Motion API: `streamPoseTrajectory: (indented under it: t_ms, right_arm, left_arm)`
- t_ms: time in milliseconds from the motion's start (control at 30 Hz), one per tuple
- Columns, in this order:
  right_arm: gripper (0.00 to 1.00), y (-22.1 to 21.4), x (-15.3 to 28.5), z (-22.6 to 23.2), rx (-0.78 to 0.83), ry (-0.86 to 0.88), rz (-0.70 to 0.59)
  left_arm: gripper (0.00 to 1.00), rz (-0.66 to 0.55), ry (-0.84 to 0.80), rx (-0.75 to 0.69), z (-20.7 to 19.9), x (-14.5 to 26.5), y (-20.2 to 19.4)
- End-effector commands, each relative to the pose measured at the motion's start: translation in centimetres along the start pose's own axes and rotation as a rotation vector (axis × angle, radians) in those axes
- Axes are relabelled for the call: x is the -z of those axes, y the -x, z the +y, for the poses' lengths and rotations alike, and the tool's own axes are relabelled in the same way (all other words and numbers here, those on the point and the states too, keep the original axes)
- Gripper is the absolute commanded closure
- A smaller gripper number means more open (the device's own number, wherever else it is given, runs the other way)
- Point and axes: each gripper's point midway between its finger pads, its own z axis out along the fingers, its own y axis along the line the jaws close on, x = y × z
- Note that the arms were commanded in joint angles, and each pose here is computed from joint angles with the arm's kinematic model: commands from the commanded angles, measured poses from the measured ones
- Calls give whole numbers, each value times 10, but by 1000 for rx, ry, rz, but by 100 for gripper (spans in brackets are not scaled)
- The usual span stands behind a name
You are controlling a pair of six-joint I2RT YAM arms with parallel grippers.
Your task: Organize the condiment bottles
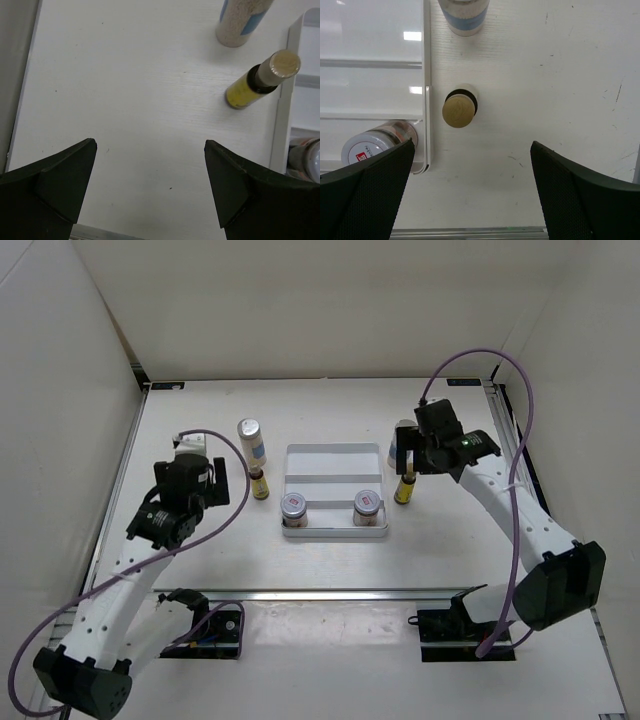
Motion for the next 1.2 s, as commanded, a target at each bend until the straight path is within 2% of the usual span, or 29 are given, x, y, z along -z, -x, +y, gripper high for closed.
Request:
streamPoseTrajectory:
  t_ms: [0,67,233,500,667,767,933,1067,1167]
  right_arm:
    - [0,18,-4,-4,-31,-13,-22]
    - [0,19,-10,-3,-34,-8,-3]
    - [0,14,-23,1,-52,-1,33]
    - [3,-14,-44,13,-78,43,122]
    - [14,-32,-60,13,-76,27,177]
    - [27,-36,-64,14,-83,23,188]
    - [40,-41,-72,11,-66,1,204]
    - [48,-39,-78,11,-64,-10,204]
    - [48,-37,-79,9,-54,-19,199]
  left_arm:
    - [0,-173,28,82,16,20,32]
    - [0,-198,59,97,22,20,31]
    - [0,-176,53,84,18,14,27]
    - [0,-176,53,83,18,14,30]
    - [0,-167,55,78,17,12,28]
    - [0,-167,55,78,17,12,28]
    - [0,-159,56,74,16,10,27]
    - [0,-159,56,74,16,10,27]
    - [0,-159,56,74,16,10,27]
